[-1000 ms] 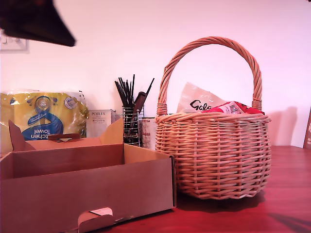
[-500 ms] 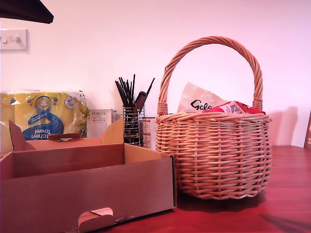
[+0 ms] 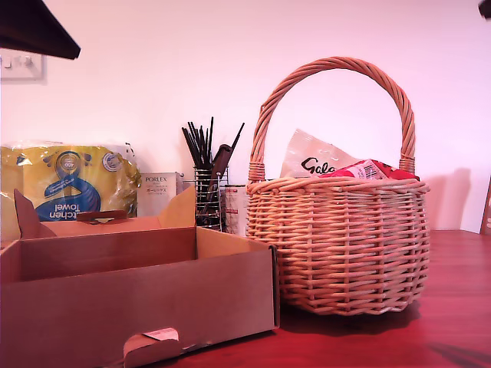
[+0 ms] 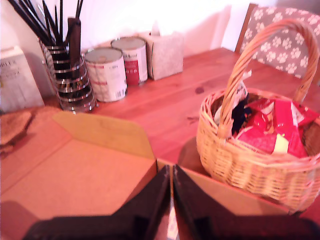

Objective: Move the bags of Easter eggs from the cardboard box on the left into the woven basket on the right side.

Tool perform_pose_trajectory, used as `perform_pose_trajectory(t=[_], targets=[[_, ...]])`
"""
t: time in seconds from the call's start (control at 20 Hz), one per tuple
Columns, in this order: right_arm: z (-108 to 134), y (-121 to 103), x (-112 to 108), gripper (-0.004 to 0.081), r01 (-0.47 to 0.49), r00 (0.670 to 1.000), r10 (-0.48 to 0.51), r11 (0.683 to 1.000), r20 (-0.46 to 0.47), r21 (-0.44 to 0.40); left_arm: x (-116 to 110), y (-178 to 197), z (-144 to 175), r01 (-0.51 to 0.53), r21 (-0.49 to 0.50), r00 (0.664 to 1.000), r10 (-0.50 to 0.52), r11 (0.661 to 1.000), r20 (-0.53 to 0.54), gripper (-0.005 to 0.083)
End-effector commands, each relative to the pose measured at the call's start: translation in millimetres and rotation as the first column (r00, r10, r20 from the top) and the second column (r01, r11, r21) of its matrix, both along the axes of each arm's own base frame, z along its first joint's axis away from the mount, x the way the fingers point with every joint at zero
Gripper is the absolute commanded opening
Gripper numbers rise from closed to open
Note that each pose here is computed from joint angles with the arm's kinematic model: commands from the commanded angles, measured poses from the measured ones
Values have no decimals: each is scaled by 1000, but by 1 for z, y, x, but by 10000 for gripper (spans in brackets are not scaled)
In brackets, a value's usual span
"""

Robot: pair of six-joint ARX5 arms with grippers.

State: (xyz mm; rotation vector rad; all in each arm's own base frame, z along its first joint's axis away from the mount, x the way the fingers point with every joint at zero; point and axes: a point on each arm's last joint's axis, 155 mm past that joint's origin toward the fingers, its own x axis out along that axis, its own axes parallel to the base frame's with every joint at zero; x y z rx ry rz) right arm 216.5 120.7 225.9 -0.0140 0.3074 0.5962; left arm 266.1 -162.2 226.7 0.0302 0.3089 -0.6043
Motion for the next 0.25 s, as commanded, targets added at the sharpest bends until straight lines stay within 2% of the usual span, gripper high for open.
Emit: perform_pose_trajectory(t=[0.0,0.2], targets=[[-6,0,-2,-13,-3,1000,3,1000,-21,-3,-1,1,-11,1,19,1000,-1,1000,-21,-19],[-18,-1,-6,-13,-3,997,2,1000,-72,-17,-1,1,-12,1,20,1000,-1,1000,-23,-19]])
